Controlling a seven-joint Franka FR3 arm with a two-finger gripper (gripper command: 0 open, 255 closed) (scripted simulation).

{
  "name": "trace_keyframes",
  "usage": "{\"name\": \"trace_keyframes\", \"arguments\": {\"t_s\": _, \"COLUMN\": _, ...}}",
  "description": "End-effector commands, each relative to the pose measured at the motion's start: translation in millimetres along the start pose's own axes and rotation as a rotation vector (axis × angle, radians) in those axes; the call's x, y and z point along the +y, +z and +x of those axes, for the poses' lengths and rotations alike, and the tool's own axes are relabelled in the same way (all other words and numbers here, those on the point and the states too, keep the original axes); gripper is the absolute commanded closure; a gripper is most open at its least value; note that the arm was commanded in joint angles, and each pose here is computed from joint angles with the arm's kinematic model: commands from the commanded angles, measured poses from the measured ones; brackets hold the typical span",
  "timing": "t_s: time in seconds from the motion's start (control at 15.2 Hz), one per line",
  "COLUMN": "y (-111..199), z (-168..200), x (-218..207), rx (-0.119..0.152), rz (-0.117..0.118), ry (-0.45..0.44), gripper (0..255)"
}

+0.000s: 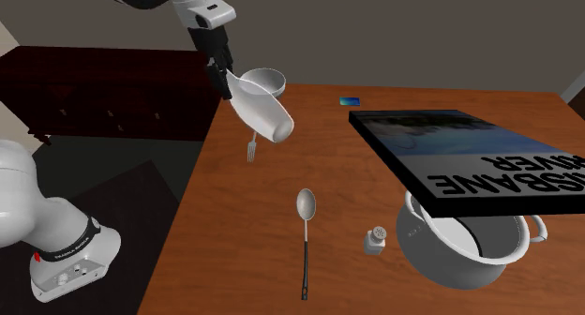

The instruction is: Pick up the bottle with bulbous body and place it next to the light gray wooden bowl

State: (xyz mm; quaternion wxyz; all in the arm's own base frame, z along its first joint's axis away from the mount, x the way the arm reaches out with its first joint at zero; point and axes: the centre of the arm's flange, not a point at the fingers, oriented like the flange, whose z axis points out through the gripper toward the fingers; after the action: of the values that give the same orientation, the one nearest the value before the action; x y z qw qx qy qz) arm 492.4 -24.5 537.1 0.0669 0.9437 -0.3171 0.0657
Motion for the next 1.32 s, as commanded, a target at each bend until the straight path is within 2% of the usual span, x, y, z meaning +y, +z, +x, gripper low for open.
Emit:
{"name": "trace_keyframes", "arguments": {"t_s": 0.0, "y": -5, "z": -14, "x": -20, "rx": 0.000, "rz": 0.000, "ry": 0.002, "gripper": 255}}
{"name": "trace_keyframes", "arguments": {"t_s": 0.4, "y": -18, "z": -58, "x": -88, "rx": 0.000, "rz": 0.000, "ry": 0.002, "gripper": 255}}
{"name": "trace_keyframes", "arguments": {"t_s": 1.25, "y": 49, "z": -70, "x": -94, "rx": 0.000, "rz": 0.000, "ry": 0.002, "gripper": 255}}
